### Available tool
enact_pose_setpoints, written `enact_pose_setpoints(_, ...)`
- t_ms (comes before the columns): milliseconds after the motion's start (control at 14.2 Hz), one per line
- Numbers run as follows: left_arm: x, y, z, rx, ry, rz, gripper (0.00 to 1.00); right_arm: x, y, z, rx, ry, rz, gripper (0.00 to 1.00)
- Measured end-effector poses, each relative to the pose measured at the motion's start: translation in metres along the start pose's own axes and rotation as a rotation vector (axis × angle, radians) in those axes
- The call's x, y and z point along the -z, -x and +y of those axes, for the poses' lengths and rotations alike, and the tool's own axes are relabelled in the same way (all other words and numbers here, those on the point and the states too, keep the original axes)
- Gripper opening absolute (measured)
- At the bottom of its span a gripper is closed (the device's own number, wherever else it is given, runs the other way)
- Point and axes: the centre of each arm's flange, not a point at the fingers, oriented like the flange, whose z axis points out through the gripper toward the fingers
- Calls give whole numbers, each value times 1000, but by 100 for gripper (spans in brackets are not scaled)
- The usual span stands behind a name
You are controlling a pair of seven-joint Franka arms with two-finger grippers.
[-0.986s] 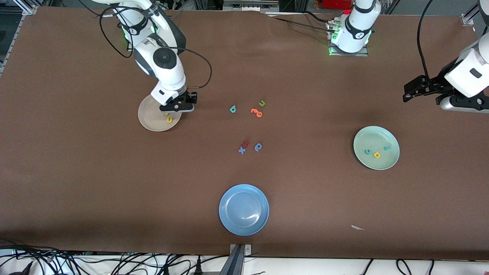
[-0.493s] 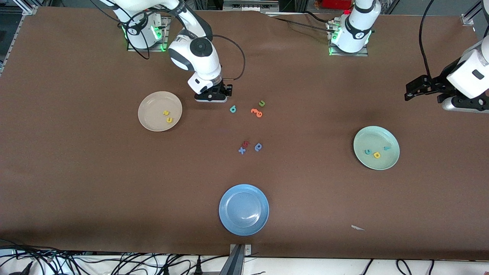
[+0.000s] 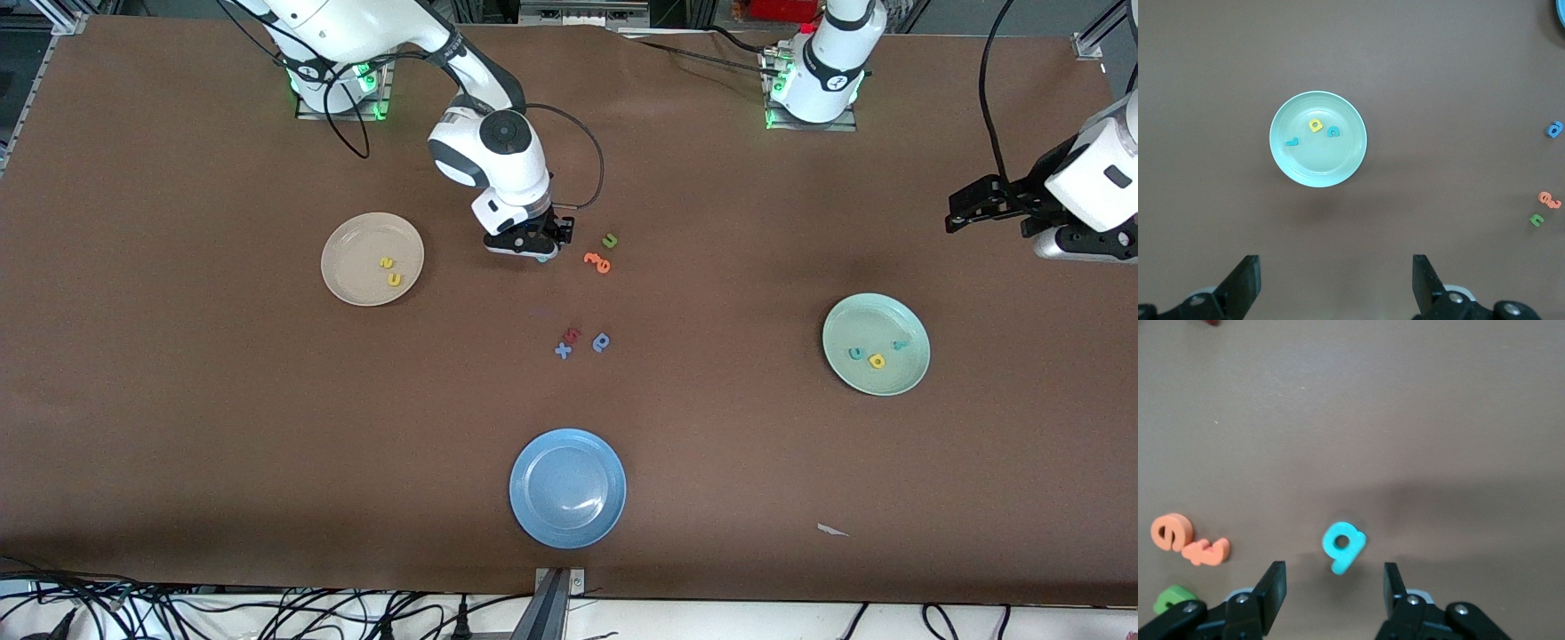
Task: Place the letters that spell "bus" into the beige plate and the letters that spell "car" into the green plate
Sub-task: 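Lower the right gripper onto the cyan letter g and grasp it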
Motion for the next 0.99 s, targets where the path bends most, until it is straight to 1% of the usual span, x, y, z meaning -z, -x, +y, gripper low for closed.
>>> enact_pose_setpoints(282,-2,-1,0,-1,0,-5,100,-17,-5,6,24,30,16,67)
enact_pose_setpoints(493,-3,-1,-1,1,0,-7,100,-20,-9,10,39,40,31,63)
enact_pose_setpoints(564,-3,-1,-2,2,0,-8,100,-19,-9,9,41,38,34,56)
enact_pose_setpoints(634,-4,-2,-2,3,1,-9,100,-18,-10,8,42,35,36,46)
enact_pose_setpoints(705,-4,-2,-3,3,1,-10,100,-15,-11,6,42,33,40,33)
enact_pose_setpoints(775,-4,-2,-3,4,1,-10,100,-13,-11,6,42,36,43,32)
enact_pose_setpoints(986,-5,-2,-3,4,1,-11,100,-14,-11,7,40,38,42,31)
